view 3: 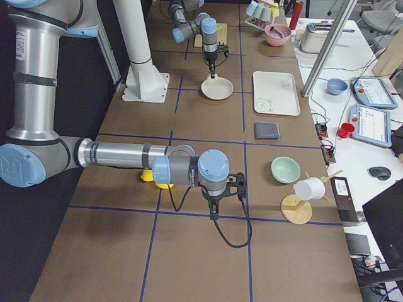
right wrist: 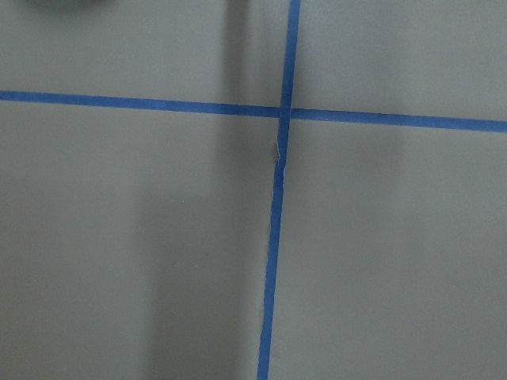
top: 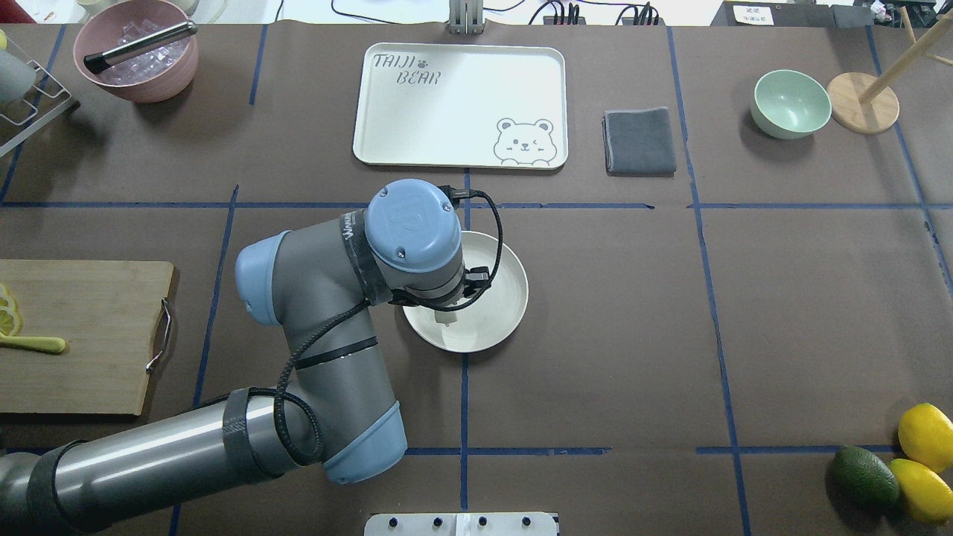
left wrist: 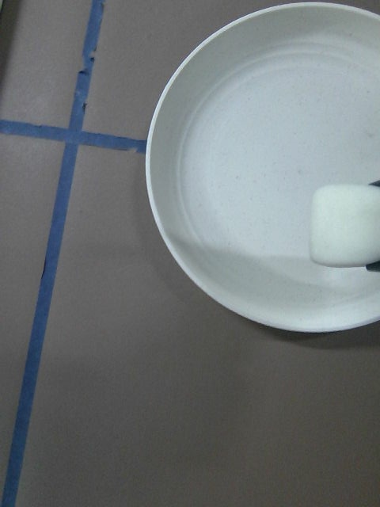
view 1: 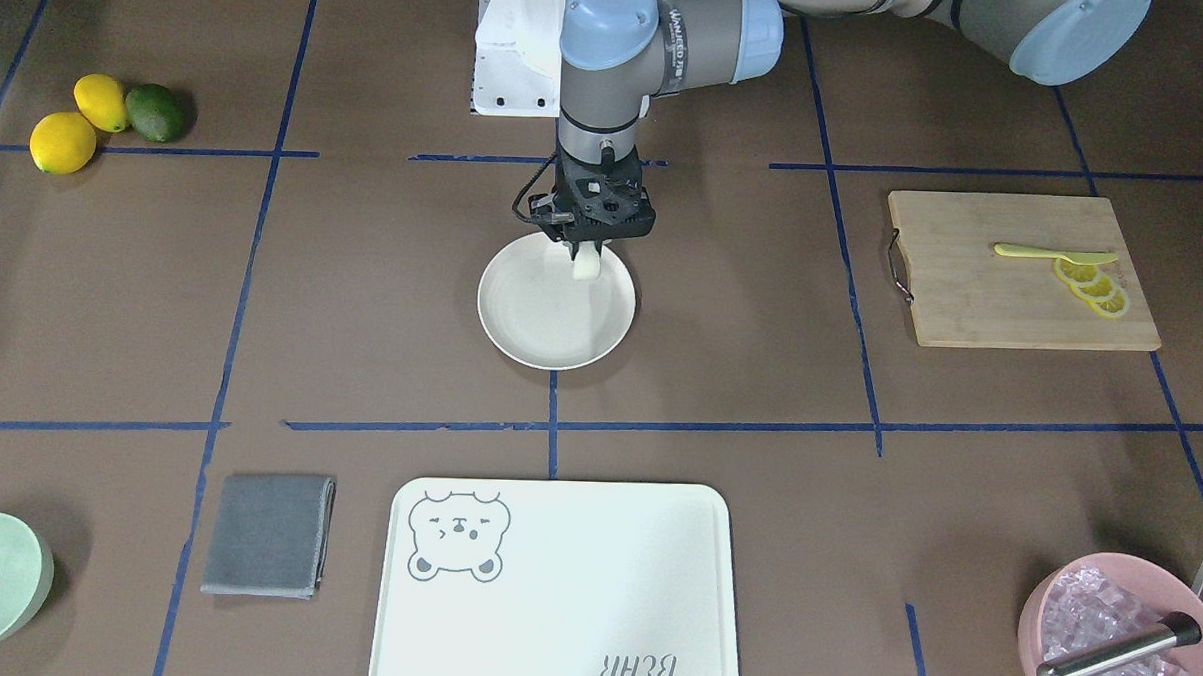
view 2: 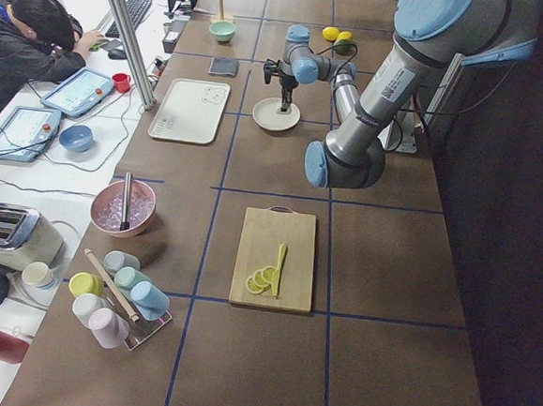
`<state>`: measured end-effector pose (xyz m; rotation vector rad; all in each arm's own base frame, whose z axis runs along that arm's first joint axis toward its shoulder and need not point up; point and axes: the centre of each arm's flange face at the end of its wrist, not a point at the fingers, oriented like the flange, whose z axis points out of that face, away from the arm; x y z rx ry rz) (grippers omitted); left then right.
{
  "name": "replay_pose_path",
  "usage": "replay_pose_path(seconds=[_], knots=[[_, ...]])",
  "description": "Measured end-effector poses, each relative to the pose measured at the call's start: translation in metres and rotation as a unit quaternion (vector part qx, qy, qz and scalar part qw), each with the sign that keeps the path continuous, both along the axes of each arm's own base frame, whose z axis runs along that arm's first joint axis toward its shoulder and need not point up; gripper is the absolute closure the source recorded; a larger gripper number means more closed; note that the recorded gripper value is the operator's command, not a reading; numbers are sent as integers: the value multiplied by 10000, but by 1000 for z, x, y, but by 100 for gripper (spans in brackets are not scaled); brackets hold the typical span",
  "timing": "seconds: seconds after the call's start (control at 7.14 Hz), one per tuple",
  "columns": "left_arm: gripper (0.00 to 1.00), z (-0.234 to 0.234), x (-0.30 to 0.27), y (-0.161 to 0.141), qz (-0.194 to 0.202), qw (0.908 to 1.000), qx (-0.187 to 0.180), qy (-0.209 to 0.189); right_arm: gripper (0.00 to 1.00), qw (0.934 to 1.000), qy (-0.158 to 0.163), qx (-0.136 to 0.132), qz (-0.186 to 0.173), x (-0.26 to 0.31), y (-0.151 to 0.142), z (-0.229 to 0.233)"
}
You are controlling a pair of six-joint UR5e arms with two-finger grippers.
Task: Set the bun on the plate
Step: 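Lower the bun onto the plate and open the left gripper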
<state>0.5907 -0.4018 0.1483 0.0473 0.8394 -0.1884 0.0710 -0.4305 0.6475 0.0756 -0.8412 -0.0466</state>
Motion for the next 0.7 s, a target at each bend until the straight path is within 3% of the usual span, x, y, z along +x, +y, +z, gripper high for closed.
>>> replay_pose_path(seconds=[0.42, 0.56, 0.7], knots=[[68, 8, 35, -12, -99, 9997, 201, 44, 0, 10000, -7, 2, 10, 1, 0, 0], [54, 12, 42, -16, -131, 9996, 251, 51, 0, 10000, -7, 1, 11, 1, -1, 0], [26, 15, 45, -18, -141, 9995, 271, 53, 0, 10000, -7, 0, 12, 1, -1, 0]])
